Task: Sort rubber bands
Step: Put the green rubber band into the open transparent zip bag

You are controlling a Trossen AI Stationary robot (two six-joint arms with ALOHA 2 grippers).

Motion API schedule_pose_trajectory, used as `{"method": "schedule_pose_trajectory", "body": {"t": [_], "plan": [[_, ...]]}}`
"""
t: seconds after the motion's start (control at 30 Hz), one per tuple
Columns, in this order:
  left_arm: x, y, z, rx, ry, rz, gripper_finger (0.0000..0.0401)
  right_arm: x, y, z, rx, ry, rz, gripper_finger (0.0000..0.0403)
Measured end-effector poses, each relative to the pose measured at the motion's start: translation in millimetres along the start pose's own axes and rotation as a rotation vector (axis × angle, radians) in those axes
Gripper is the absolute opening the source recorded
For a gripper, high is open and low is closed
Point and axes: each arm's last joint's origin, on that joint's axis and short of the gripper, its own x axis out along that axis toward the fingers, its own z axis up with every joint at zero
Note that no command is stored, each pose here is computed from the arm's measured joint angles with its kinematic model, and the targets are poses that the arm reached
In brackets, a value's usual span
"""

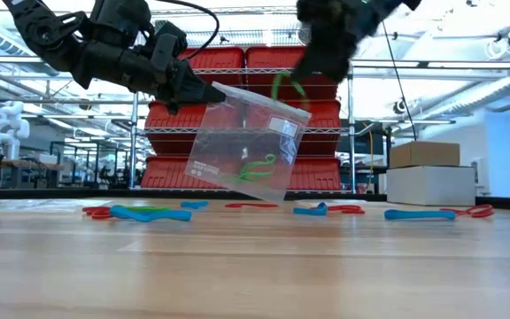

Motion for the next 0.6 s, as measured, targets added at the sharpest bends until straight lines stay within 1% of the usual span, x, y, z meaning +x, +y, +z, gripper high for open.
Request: {"method": "schedule_pose_trajectory", "body": {"t": [0.13, 0.23, 0.33, 0.5, 0.6], "plan": [[0.0, -0.1, 0.1, 0.001, -0.001, -0.006, 0.0000, -4.0, -10.1, 24.2, -0.092, -0.052, -0.017, 0.0000], [0.0, -0.6, 0.2, 0.001, -0.002, -0.019, 0.0000, -4.9, -15.3, 34.7, -0.144, -0.030, -0.029, 0.0000], [0.0, -0.6, 0.1, 0.001, -0.001, -0.021, 0.0000, 0.1, -20.8, 37.3, -0.174, 0.021, -0.021, 0.0000], [0.0, -0.6, 0.2, 0.001, -0.002, -0.021, 0.0000, 9.0, -28.2, 34.5, -0.200, 0.056, -0.030, 0.0000], [-0.1, -0.6, 0.2, 0.001, -0.001, -0.021, 0.0000, 14.3, -31.9, 32.9, -0.205, 0.071, -0.017, 0.0000]]}}
